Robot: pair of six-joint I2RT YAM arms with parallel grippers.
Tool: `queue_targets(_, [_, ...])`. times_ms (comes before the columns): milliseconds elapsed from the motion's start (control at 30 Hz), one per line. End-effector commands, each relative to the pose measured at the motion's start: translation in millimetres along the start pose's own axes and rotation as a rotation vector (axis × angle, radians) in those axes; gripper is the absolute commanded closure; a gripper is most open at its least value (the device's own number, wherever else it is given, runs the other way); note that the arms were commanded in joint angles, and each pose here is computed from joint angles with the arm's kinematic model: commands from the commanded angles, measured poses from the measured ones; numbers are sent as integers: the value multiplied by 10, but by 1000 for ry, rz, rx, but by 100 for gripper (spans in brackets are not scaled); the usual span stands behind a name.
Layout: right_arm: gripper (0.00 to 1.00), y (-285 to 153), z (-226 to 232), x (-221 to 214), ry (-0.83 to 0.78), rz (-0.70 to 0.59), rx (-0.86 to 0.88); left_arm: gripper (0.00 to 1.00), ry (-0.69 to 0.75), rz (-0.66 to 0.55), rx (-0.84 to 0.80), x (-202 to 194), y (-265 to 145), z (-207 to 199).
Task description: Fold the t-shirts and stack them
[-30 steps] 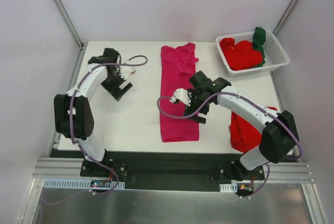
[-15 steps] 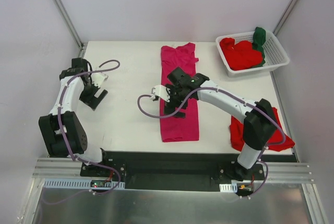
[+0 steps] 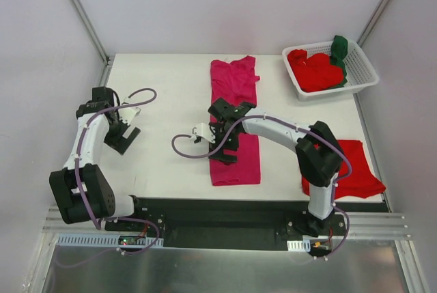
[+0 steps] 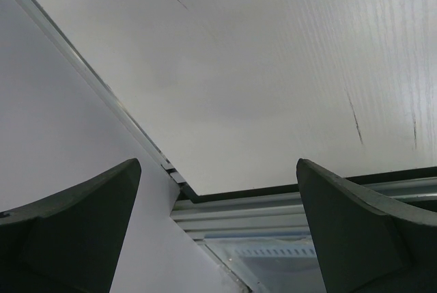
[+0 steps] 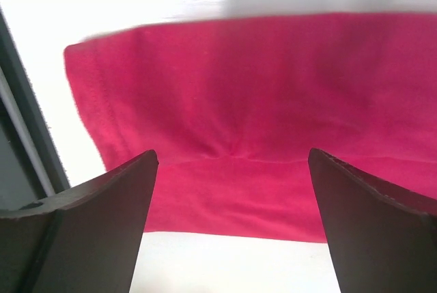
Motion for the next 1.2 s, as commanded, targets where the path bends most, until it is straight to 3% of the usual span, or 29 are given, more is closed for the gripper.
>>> queue_targets(0, [4,-23,282,-51,-21,19,118,0,7,11,1,-70,-34,-46])
queue_targets(200, [4,110,362,-122,-14,37,146,1,0,19,-2,-107,-26,-73])
queue_targets(600, [4,471,410,232,-24,6,90,1,5,33,-22,-188,-27,-173])
queue_targets(833, [4,687,467,209,-21,35,51,1,-21,-1,-27,-172,-68,-236])
queue_targets(1167, [4,574,448,30,13,61,-21,1,-28,-28,-43,-256,-67,-431])
Point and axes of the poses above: each gripper's point midway between its finger pads, its own y axis out along the fingers, its own z axis along the line the jaws close on, x = y × z, the point moved 1 cm from there along -y, back along the fingers, and after that the axes turned 8 degrees about y, right-handed, at the moved point
